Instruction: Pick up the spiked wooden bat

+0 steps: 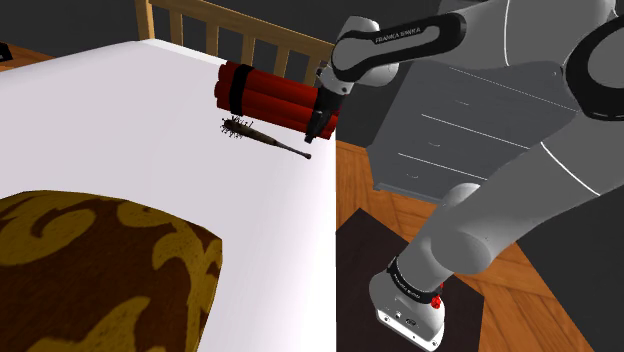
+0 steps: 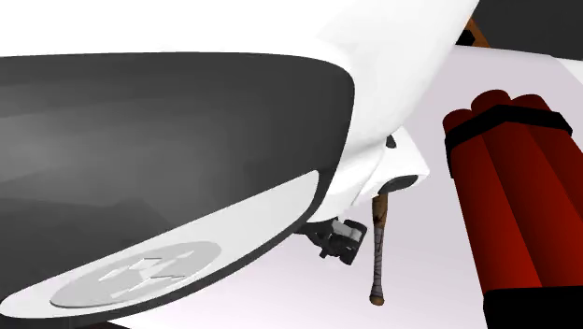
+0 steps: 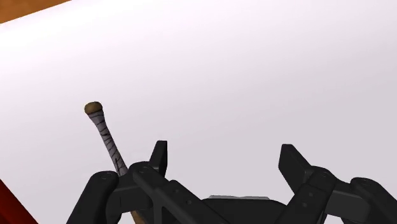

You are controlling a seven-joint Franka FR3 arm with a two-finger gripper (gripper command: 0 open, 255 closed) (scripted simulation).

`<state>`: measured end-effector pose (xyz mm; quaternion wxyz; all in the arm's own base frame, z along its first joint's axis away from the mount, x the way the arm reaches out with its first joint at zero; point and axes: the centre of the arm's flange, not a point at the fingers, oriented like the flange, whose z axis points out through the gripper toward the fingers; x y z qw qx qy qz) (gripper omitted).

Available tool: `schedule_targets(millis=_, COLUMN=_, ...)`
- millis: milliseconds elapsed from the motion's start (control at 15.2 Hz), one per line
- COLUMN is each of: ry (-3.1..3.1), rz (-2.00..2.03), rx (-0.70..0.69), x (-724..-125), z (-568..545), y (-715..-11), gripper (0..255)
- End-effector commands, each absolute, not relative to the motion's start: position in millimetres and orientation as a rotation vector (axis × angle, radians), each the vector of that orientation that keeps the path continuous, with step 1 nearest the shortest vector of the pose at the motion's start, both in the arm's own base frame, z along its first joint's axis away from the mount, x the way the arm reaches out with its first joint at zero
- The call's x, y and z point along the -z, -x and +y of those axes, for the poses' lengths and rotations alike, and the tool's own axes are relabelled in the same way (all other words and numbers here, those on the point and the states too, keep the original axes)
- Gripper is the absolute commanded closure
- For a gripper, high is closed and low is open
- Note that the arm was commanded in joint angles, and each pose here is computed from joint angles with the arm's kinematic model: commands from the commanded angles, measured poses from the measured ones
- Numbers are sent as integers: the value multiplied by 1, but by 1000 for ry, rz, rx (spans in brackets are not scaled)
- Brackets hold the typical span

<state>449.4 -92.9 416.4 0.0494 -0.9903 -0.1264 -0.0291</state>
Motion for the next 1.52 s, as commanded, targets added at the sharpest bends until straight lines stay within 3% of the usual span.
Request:
schedule_targets(millis=0, ry=3009, rz=-434, rx=112, x=-401, z=-104, y=-473, gripper=0)
schedule_targets(millis=1122, ry=2895, rz=-803, rx=286, x=-298, z=-149, y=-653, gripper=0)
schedule_targets(millis=1452, ry=2895, rz=-803, rx=286, x=-272, z=-149, y=-653, gripper=0)
